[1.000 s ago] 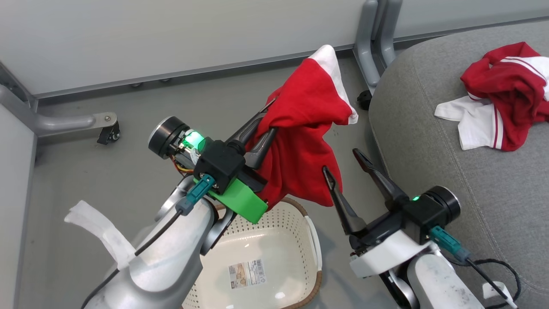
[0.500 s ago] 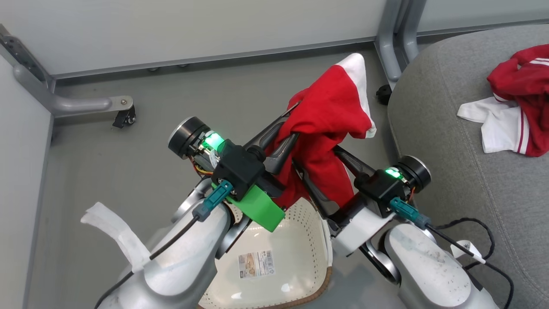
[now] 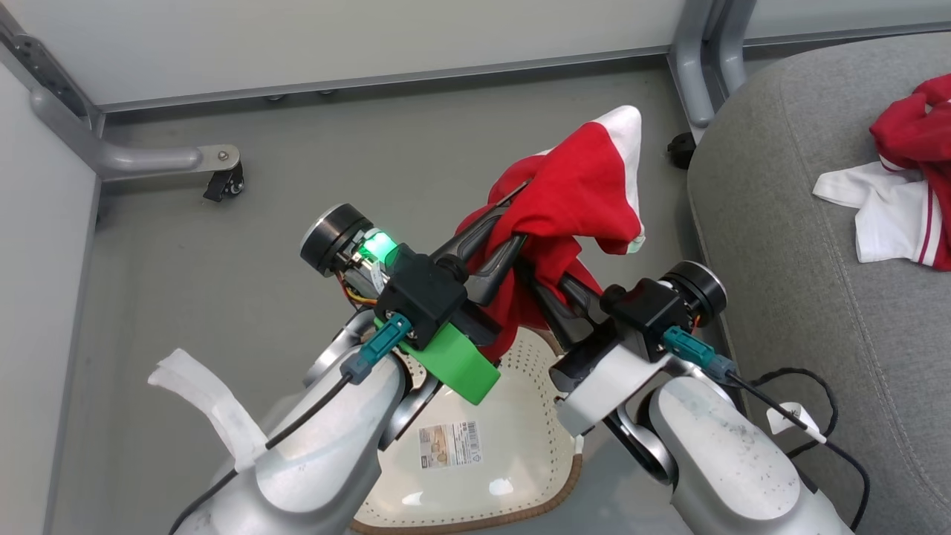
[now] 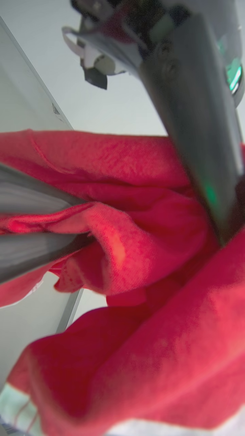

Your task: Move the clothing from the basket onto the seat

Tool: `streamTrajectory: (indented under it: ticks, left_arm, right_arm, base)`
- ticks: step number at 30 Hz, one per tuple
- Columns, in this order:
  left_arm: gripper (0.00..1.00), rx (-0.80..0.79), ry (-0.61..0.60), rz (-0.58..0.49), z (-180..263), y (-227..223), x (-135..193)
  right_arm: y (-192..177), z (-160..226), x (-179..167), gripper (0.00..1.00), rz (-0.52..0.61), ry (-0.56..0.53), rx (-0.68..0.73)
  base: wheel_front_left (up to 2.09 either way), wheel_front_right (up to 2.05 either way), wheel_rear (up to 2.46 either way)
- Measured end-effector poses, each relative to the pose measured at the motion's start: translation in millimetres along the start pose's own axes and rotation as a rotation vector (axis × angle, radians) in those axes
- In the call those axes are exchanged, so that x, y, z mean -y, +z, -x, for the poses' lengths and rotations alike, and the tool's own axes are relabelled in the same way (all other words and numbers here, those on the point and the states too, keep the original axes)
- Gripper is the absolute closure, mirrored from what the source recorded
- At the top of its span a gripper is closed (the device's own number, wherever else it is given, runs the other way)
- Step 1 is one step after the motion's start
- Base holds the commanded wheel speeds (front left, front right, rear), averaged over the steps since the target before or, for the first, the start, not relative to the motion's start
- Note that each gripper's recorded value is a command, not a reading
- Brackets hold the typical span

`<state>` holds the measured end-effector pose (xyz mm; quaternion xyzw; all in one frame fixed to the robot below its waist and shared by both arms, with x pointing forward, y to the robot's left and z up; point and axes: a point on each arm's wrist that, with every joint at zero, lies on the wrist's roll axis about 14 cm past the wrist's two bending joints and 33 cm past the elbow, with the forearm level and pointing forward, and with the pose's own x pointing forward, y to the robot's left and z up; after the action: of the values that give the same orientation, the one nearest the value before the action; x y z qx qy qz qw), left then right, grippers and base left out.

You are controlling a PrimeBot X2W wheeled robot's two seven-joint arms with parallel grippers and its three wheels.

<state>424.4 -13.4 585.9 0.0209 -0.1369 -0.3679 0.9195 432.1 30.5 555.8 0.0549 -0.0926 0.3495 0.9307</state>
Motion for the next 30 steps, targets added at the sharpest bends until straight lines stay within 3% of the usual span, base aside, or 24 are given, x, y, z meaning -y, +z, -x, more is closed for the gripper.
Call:
streamTrajectory:
  ticks: [4, 5, 6, 30]
  left_arm:
    - [1.00, -0.004, -0.011, -0.002, -0.9, -1.3, 3.0]
    - [0.74, -0.005, -0.012, -0.001, -1.2, -1.5, 3.5]
    - [0.00, -0.005, -0.013, -0.002, -1.5, -1.7, 4.0]
    - [0.00, -0.027, -0.075, 0.019, -2.6, -13.6, 28.7]
  right_arm:
    - [3.7, 3.4, 3.8, 1.00, -0.010, -0.022, 0.011]
    - [4.7, 4.4, 5.2, 1.00, -0.013, -0.029, 0.015]
    - [5.0, 5.6, 6.8, 1.00, -0.015, -0.036, 0.016]
    - [22.9, 27.0, 65.8, 1.00, 0.017, -0.228, 0.057]
  base:
    - [0.00, 0.00, 0.00]
    - [0.00, 0.00, 0.00]
    - [0.00, 0.00, 0.00]
    - [0.00, 0.00, 0.00]
